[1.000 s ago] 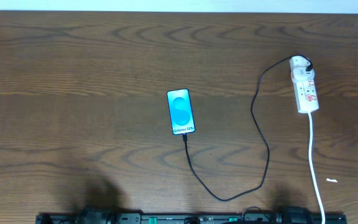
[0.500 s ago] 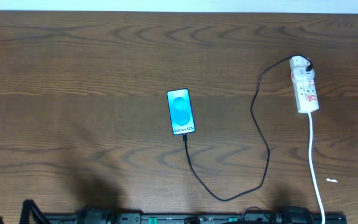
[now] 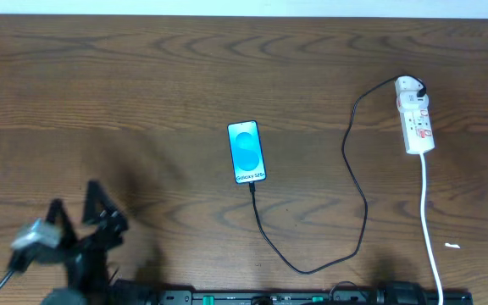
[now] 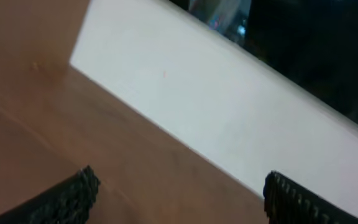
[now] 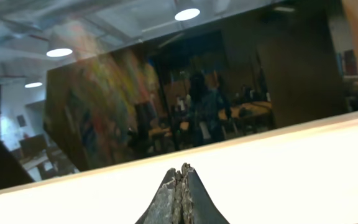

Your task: Plug charger to phone and switch on socket

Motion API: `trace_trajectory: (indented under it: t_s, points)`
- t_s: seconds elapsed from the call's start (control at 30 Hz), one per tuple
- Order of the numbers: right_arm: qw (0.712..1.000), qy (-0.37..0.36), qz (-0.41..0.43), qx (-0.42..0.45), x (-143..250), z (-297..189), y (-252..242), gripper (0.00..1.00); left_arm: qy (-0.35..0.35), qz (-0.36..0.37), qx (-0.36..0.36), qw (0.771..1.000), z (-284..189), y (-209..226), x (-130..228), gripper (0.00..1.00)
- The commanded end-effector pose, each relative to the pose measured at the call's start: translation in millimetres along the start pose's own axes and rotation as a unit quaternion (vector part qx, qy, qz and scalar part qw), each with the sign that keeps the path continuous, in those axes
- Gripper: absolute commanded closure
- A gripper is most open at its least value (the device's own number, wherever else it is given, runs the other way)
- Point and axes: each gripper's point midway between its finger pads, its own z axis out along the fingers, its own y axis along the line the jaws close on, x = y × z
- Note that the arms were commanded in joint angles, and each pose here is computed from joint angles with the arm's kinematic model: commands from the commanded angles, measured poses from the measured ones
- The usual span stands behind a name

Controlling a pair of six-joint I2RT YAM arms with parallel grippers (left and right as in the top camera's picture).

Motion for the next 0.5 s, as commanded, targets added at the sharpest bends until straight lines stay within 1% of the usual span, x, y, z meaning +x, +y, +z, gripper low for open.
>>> trace_trajectory:
  t_s: [0.0, 0.13, 0.3, 0.47]
  points:
    - [0.999, 0.012, 0.009, -0.037, 4.8, 0.4, 12.5, 0.99, 0.016, 0.007, 0.001, 1.000, 19.0, 6.9, 33.7, 0.13]
    - [0.999, 0.009, 0.012, -0.052, 2.3, -5.2, 18.4, 0.99, 0.024, 0.011, -0.005, 1.000, 36.6, 19.1, 68.8, 0.13]
    - [0.998, -0.013, 0.009, -0.059, -8.7, -23.9, 23.3, 0.99, 0.021, 0.009, -0.002, 1.000, 51.4, 32.2, 103.8, 0.13]
    - [0.998, -0.039, 0.007, -0.050, -19.9, -42.6, 22.4, 0.99, 0.023, 0.010, 0.001, 1.000, 55.8, 38.3, 120.2, 0.13]
